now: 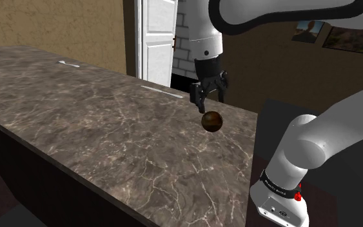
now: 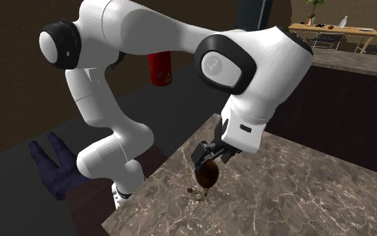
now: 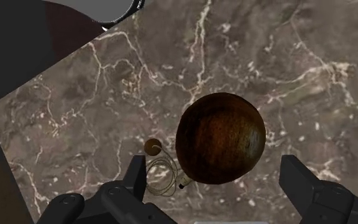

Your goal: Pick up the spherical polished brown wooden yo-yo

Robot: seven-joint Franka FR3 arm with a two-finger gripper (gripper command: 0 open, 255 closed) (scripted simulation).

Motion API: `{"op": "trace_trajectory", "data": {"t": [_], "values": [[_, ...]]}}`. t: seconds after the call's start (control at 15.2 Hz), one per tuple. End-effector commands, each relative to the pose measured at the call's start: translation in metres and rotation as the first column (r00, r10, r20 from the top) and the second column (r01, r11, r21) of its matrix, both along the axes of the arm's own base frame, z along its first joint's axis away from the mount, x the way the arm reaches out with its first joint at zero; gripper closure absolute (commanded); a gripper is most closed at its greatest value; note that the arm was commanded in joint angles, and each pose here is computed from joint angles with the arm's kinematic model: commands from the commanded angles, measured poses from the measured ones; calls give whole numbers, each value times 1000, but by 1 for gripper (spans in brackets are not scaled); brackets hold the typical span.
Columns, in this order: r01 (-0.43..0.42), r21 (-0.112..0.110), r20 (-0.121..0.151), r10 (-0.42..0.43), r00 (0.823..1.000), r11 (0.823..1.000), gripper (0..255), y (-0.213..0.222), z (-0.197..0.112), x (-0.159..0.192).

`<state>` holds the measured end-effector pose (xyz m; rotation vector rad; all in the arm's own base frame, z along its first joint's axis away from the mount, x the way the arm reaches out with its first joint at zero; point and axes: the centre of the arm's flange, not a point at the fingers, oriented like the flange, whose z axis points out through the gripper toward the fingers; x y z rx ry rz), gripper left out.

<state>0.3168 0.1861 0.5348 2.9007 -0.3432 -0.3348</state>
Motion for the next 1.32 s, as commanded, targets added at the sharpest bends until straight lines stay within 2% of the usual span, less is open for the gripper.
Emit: {"op": "trace_trajectory", "data": {"t": [0.0, 0.4, 0.46, 1.06, 1.25], "values": [[4, -2, -4, -4, 1000, 1000, 0, 4, -11, 0], [4, -2, -4, -4, 1000, 1000, 0, 4, -36, 0], [4, -2, -3, -4, 1000, 1000, 255, 3, -35, 0], [4, -2, -4, -4, 1000, 1000, 255, 4, -36, 0], [4, -2, -4, -4, 1000, 1000, 255, 4, -20, 0]]}}
